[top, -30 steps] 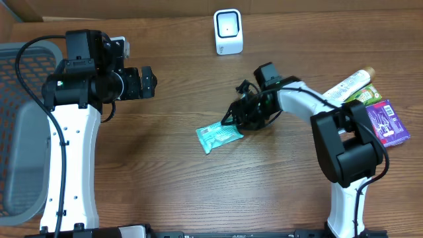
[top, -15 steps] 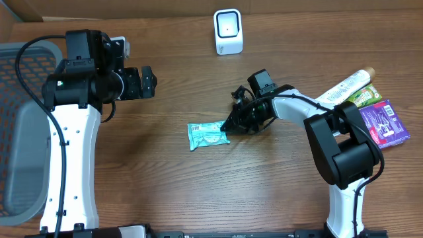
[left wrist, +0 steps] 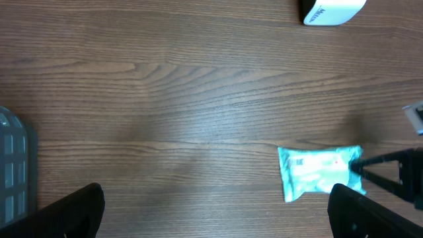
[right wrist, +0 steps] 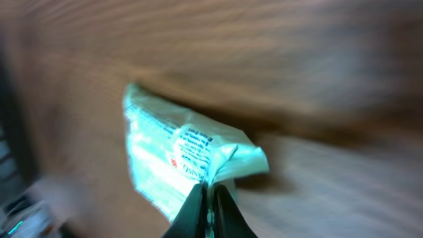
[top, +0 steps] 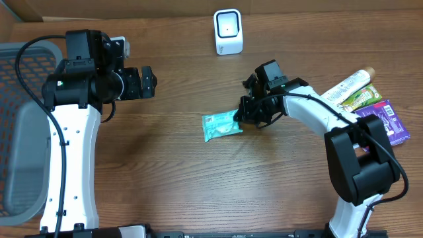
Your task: Scan the item barcode
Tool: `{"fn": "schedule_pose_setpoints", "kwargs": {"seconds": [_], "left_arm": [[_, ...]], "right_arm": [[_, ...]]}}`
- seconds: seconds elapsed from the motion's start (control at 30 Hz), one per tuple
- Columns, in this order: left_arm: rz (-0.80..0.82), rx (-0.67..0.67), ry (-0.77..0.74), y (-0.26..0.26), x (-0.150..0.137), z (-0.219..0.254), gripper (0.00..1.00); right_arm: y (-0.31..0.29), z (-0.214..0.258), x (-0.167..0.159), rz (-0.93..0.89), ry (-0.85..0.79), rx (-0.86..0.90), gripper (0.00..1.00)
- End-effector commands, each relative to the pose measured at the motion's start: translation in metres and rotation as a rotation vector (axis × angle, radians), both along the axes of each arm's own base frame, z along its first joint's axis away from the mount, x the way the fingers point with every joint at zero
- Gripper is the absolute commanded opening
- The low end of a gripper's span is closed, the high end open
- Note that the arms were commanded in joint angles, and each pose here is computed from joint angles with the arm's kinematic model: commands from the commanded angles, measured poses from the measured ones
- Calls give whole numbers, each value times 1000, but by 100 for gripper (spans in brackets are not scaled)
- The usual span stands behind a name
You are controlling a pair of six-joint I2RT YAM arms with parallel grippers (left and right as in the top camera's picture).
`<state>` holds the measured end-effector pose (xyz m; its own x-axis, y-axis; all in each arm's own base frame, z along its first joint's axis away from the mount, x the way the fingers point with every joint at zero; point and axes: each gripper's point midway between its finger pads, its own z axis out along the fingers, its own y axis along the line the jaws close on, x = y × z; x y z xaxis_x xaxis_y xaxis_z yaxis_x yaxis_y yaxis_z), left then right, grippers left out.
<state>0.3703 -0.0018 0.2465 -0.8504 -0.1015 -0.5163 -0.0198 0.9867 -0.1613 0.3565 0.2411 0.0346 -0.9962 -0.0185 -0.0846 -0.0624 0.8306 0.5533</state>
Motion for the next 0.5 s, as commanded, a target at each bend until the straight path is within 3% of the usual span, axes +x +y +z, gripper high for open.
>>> {"fn": "schedule_pose_setpoints", "kwargs": {"seconds": [0.0, 0.13, 0.3, 0.47], "left_arm": [[-30, 6, -17, -4, 3, 5, 100], [-30, 6, -17, -4, 3, 5, 100], [-30, 6, -17, -4, 3, 6, 100], [-30, 6, -18, -4, 3, 6, 99]], "right_arm": [[-31, -12, 23, -137, -81, -208, 4], [-35, -27, 21, -254, -2, -220, 7], [-27, -30, 12, -248, 52, -170, 34], [-17, -33, -4, -213, 117, -113, 44]]}}
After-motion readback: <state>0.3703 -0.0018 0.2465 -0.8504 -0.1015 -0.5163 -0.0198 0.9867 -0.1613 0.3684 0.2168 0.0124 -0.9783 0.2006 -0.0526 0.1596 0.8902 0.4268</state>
